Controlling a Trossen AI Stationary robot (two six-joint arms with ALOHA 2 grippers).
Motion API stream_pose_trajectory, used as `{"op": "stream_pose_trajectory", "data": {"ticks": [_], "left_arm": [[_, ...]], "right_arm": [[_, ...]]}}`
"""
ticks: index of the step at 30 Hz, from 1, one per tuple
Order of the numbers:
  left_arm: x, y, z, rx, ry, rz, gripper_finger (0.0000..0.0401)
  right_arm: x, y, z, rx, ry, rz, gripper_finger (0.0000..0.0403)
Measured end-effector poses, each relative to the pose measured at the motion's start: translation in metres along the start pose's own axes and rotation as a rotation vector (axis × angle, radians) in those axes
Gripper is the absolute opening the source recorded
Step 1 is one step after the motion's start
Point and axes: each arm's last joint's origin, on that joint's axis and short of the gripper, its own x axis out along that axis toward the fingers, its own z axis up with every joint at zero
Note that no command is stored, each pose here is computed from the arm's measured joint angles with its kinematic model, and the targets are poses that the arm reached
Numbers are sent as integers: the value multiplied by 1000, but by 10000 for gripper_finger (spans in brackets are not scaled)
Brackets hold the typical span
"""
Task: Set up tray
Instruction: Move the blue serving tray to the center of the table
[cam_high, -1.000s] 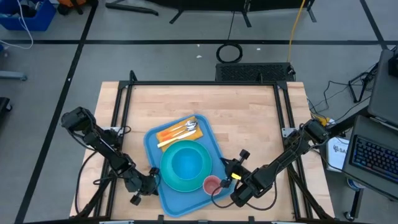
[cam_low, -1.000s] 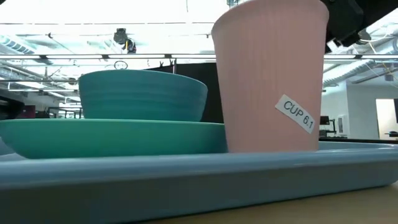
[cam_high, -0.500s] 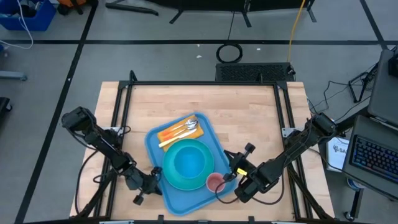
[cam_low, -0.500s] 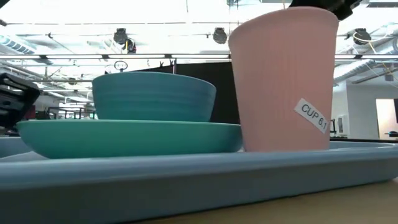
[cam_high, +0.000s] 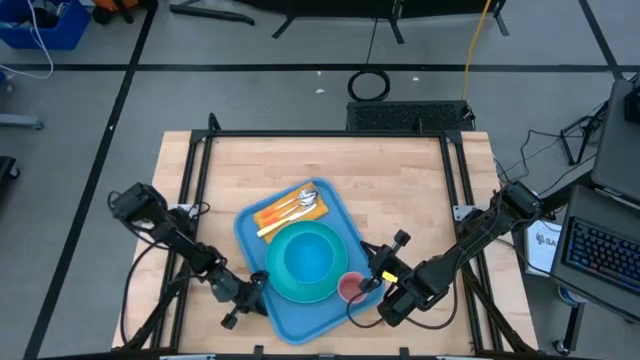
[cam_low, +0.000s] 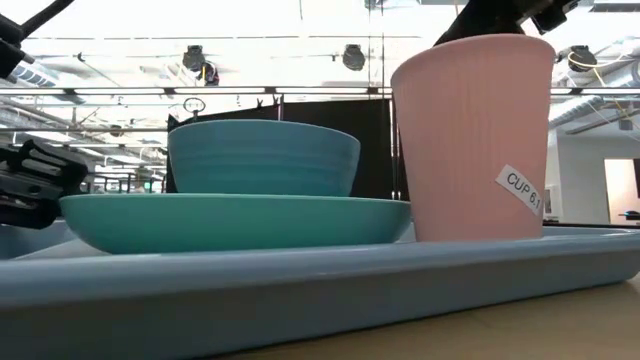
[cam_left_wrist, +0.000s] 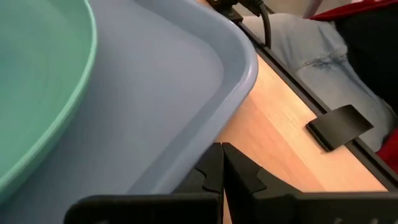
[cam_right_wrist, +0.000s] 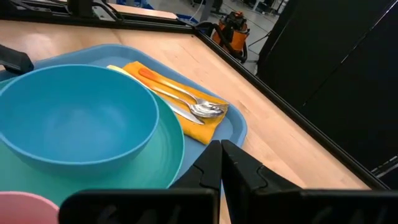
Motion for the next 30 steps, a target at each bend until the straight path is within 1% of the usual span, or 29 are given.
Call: {"op": "stream_pose_trajectory", "data": {"ticks": [13, 25, 30], "left_arm": [[2, 12, 8, 76, -25, 15, 1], [1, 34, 15, 32, -51, 86, 1], [0, 44, 18, 1, -70, 150, 1]], "right_arm": [[0, 1, 1, 8, -4, 6, 0], [0, 1, 1, 8, -5, 6, 0], [0, 2, 1, 10, -5, 7, 0]]}}
